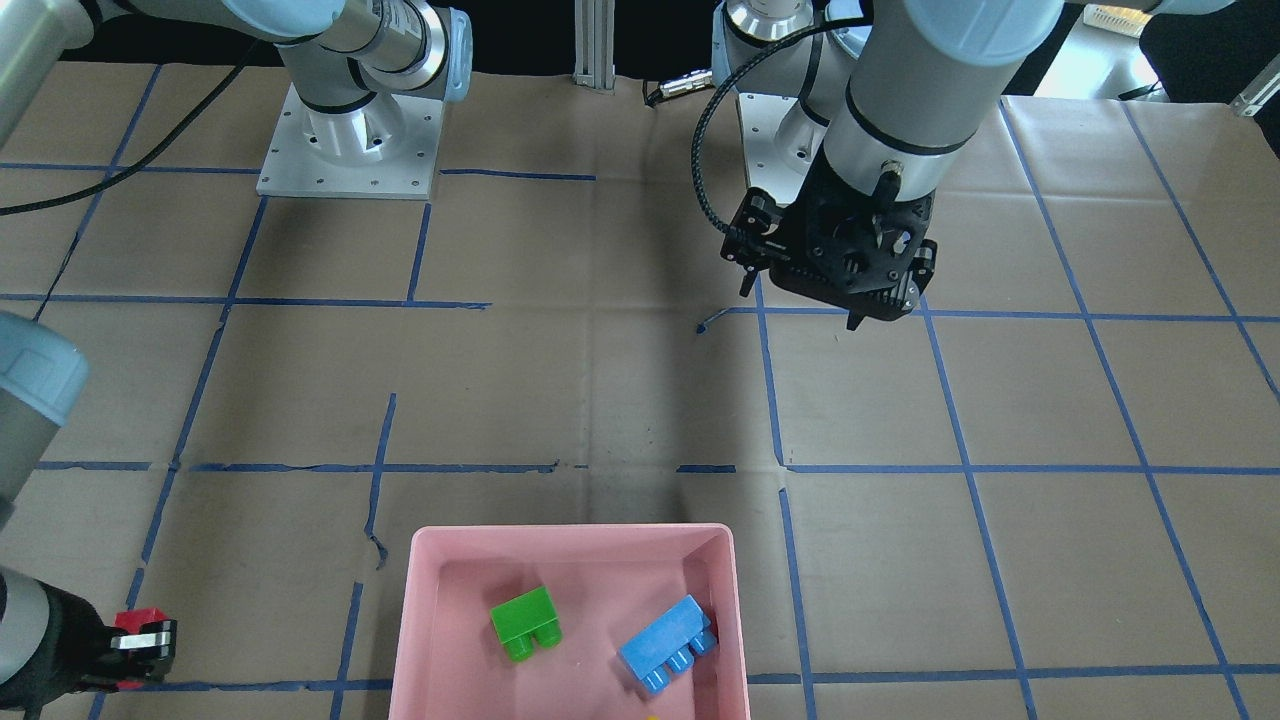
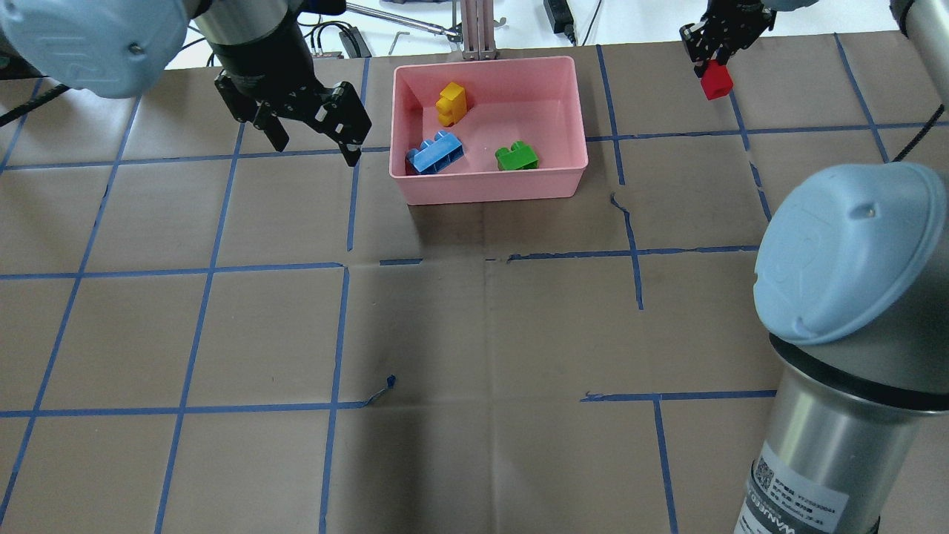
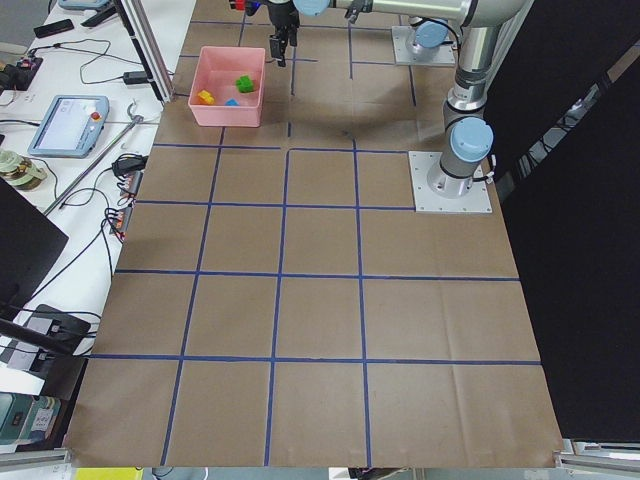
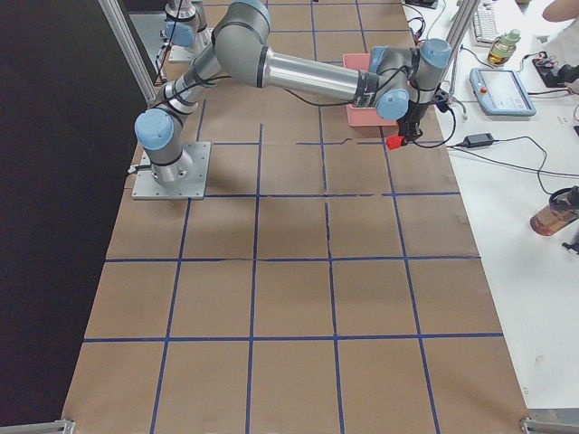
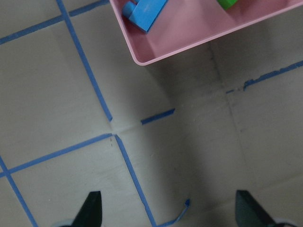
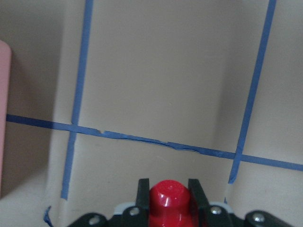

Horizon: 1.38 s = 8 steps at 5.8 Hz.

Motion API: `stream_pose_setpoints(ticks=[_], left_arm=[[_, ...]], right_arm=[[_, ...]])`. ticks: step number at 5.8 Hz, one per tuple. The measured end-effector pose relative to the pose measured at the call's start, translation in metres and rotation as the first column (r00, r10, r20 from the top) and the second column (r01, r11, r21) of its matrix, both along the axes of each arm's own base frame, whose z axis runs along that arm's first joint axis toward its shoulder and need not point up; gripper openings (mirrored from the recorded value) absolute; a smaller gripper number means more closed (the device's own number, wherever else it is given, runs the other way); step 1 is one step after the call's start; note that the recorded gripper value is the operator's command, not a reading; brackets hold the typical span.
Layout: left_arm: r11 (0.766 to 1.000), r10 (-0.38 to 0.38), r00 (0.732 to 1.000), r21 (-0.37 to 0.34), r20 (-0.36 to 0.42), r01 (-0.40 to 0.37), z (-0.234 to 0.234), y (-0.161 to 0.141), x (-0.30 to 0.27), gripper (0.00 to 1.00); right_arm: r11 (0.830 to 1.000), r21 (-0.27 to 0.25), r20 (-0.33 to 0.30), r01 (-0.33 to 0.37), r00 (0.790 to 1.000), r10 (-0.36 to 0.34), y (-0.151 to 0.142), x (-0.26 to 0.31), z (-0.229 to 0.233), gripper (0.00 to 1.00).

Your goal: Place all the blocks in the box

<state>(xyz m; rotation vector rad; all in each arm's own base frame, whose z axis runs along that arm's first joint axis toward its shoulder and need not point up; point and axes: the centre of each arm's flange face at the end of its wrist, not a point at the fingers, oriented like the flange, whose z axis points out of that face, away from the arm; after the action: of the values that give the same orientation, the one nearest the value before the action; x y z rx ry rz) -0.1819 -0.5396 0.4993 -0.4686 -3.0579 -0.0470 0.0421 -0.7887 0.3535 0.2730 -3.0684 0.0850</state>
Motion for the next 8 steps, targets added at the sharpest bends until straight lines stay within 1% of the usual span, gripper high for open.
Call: stream_pose_setpoints(ticks=[1, 2, 3, 4, 5, 6, 7, 8], left_arm=[[1.0, 0.015, 1.0, -0.015, -0.001, -0.015, 0.014, 0.007, 0.008, 0.99], [1.0, 0.021, 1.0, -0.014, 0.008, -0.021, 0.019, 0.015, 0.013, 0.99], [0.999, 0.033, 0.999, -0.01, 0.021, -0.033, 0.024, 0.022, 0.021, 0.99], [0.999, 0.052, 0.998, -0.005, 0.024, -0.051, 0.029, 0.026, 0.031, 0.99], [0.998, 0.063, 0.998, -0.004, 0.023, -0.062, 0.031, 0.028, 0.036, 0.99], [0.998, 0.066, 0.998, -0.003, 0.022, -0.066, 0.031, 0.028, 0.037, 0.99], [0.998, 0.066, 0.998, -0.002, 0.022, -0.066, 0.03, 0.029, 0.037, 0.99], [0.998, 0.069, 0.997, -0.001, 0.023, -0.069, 0.03, 0.029, 0.038, 0.99]], right_arm=[[0.998, -0.03, 0.011, 0.055, 0.998, -0.055, 0.01, 0.05, 0.022, 0.1], [0.992, -0.043, 0.034, 0.117, 0.993, -0.116, 0.021, 0.106, 0.029, 0.1], [0.981, -0.031, 0.079, 0.19, 0.979, -0.188, 0.029, 0.159, 0.021, 0.11], [0.972, 0.008, 0.108, 0.237, 0.966, -0.236, 0.031, 0.195, -0.005, 0.15], [0.966, 0.049, 0.118, 0.254, 0.959, -0.259, 0.028, 0.217, -0.042, 0.68], [0.963, 0.069, 0.127, 0.261, 0.955, -0.268, 0.025, 0.229, -0.067, 0.99], [0.962, 0.075, 0.124, 0.261, 0.955, -0.268, 0.025, 0.231, -0.076, 1.0], [0.962, 0.075, 0.121, 0.262, 0.955, -0.269, 0.025, 0.229, -0.073, 1.0]])
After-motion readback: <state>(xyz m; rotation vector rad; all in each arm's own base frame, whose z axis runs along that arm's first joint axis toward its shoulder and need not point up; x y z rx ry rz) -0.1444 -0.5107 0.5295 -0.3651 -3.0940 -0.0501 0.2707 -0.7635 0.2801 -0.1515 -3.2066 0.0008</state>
